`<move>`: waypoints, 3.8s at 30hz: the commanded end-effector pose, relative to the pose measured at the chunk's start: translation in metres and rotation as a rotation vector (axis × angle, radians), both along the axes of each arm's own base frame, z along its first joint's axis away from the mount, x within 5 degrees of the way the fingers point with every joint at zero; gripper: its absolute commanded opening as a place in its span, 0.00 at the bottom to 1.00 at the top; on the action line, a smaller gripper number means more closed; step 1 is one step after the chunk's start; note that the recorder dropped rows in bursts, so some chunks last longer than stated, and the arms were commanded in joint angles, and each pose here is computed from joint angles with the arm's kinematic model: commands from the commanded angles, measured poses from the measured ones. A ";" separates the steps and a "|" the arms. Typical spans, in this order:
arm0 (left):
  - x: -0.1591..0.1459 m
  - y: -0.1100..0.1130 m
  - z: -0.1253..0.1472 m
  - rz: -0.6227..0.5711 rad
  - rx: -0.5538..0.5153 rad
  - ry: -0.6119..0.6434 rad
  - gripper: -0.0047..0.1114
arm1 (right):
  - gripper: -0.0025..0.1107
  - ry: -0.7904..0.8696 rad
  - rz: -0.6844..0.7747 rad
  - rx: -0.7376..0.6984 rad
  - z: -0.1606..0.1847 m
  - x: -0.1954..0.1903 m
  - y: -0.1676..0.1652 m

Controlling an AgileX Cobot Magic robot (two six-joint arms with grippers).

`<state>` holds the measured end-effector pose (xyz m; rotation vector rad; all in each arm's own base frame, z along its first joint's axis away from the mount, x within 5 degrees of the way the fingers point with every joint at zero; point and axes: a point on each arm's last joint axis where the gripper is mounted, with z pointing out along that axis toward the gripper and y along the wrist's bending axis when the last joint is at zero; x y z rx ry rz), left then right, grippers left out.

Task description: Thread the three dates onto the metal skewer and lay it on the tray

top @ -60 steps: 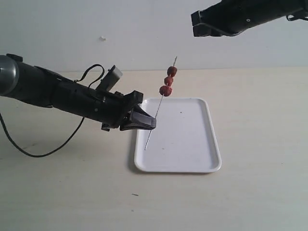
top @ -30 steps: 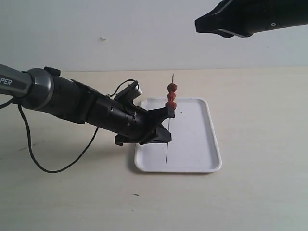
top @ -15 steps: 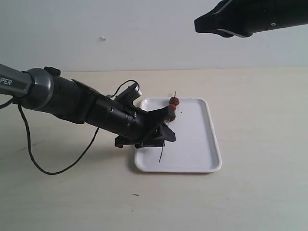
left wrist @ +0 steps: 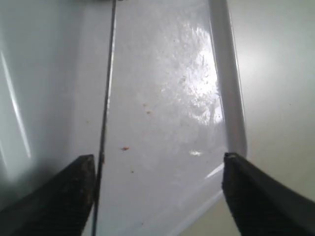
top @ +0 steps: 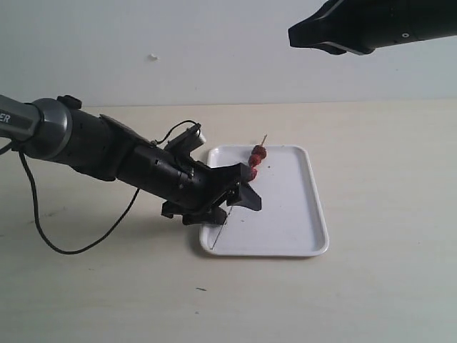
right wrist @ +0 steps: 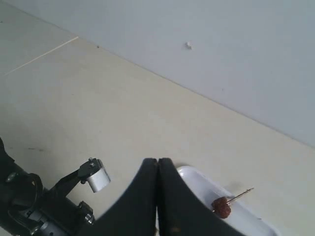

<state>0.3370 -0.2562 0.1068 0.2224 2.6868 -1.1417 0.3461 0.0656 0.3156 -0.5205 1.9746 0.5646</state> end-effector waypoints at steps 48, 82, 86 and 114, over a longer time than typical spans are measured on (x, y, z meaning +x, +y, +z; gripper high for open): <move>-0.247 0.231 0.175 0.616 0.149 -1.165 0.04 | 0.02 -0.270 0.228 0.157 0.005 -0.068 0.016; -0.275 0.242 0.137 0.653 0.108 -1.233 0.04 | 0.02 -0.523 -0.498 0.264 -0.003 -0.270 -0.049; -0.275 0.242 0.137 0.653 0.108 -1.233 0.04 | 0.02 -0.550 -0.519 0.224 -0.003 -0.272 -0.052; -0.275 0.242 0.137 0.653 0.109 -1.234 0.04 | 0.02 -0.324 -0.710 0.026 -0.120 -0.287 -0.069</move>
